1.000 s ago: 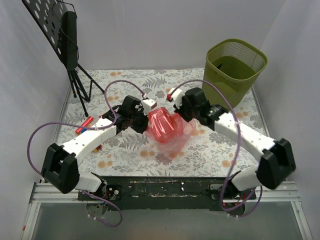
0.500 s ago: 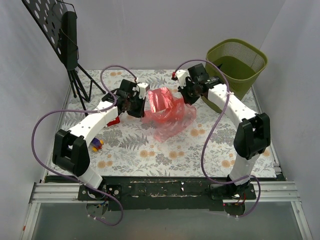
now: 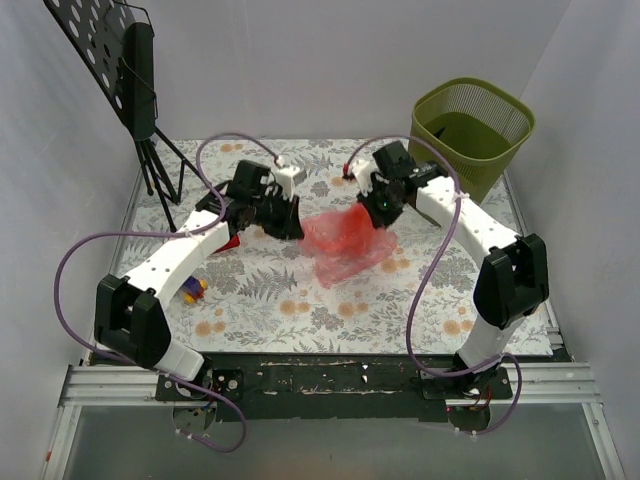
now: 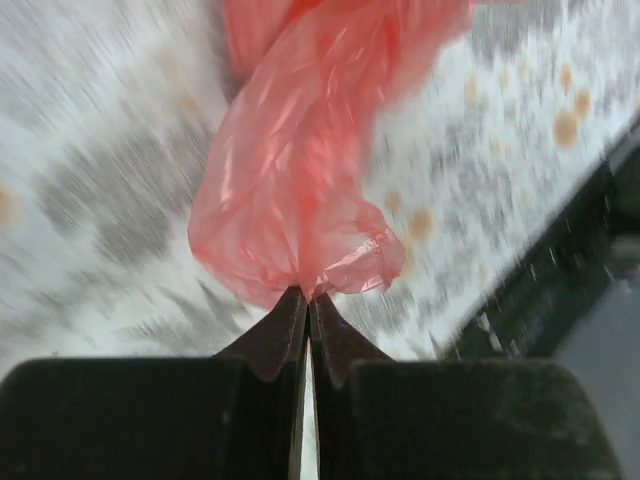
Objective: Put the trash bags into the trash bin
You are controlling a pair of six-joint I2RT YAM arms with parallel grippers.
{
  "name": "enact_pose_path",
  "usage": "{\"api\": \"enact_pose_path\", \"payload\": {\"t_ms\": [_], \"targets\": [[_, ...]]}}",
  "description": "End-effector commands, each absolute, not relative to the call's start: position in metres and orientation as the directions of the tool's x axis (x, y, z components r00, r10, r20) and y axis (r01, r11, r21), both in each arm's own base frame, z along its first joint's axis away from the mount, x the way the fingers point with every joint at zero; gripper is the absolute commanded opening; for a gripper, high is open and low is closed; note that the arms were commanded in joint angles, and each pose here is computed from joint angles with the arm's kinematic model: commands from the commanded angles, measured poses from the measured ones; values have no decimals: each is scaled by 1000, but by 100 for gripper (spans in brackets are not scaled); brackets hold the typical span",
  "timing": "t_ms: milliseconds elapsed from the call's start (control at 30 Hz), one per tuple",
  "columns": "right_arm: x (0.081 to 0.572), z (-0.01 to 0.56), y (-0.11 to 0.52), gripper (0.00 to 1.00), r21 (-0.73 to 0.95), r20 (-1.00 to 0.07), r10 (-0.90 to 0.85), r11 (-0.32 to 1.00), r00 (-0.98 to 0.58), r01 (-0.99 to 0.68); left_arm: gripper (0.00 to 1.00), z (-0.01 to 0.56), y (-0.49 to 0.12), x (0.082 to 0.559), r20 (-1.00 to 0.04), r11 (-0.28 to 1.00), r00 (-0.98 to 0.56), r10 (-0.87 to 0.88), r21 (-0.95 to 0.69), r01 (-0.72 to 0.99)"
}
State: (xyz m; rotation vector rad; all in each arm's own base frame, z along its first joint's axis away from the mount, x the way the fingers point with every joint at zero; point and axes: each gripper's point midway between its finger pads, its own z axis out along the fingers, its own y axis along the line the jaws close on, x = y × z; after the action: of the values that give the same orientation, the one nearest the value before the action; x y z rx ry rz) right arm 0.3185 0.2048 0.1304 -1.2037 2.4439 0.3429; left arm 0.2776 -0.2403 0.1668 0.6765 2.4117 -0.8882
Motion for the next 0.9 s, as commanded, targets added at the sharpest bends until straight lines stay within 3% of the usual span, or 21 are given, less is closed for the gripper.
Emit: {"api": "enact_pose_path", "payload": {"t_ms": [0, 133, 200, 267, 333, 400, 467, 533, 567, 600, 633, 667, 700, 733, 767, 867], "targets": [[448, 254, 209, 1, -306, -735, -599, 712, -319, -633, 0, 270, -234, 394, -892, 792, -406, 199, -97, 602], [553, 399, 188, 1, -501, -851, -524, 824, -21, -267, 0, 368, -202, 488, -977, 934, -178, 121, 51, 355], [559, 508, 173, 1, -480, -858, -464, 877, 222, -23, 0, 453, -198, 510, -999, 958, 10, 52, 53, 283], [521, 609, 162, 1, -374, -770, -390, 917, 506, 138, 0, 563, -186, 502, -958, 974, 273, -88, -26, 224], [459, 676, 164, 1, -311, -579, -369, 924, 727, 222, 0, 655, -180, 467, -827, 975, 543, -147, -29, 220], [411, 706, 182, 1, -335, -401, -397, 902, 826, 271, 0, 708, -178, 423, -655, 977, 740, -157, 7, 213], [393, 703, 191, 1, -328, -350, -434, 887, 830, 325, 0, 714, -187, 397, -555, 976, 822, -128, 76, 204], [404, 653, 192, 1, -360, -386, -514, 848, 766, 388, 0, 670, -214, 403, -595, 968, 801, -67, 157, 197], [430, 586, 197, 1, -468, -451, -592, 794, 668, 388, 0, 621, -240, 412, -669, 931, 743, -8, 266, 249], [456, 479, 227, 1, -734, -491, -703, 652, 514, 191, 0, 479, -303, 414, -814, 700, 571, 101, 467, 541], [425, 266, 264, 1, -900, -356, -837, 187, 416, -394, 0, 326, -333, 371, -849, 286, 417, 324, 508, 812], [345, 158, 242, 1, -807, -222, -848, -117, 481, -578, 0, 150, -287, 277, -495, -359, 550, 673, 431, 828], [272, 116, 224, 1, -776, -268, -782, -171, 563, -608, 0, 96, -261, 239, -387, -352, 460, 799, 320, 880], [226, 113, 222, 1, -787, -389, -668, -118, 635, -606, 0, 91, -260, 223, -460, -178, 293, 838, 276, 944], [192, 149, 222, 1, -840, -448, -546, -16, 708, -543, 0, 109, -266, 213, -562, -74, 201, 802, 241, 968], [142, 171, 214, 1, -825, -518, -448, 34, 729, -565, 0, 140, -267, 209, -657, 31, 160, 736, 269, 963]]}}
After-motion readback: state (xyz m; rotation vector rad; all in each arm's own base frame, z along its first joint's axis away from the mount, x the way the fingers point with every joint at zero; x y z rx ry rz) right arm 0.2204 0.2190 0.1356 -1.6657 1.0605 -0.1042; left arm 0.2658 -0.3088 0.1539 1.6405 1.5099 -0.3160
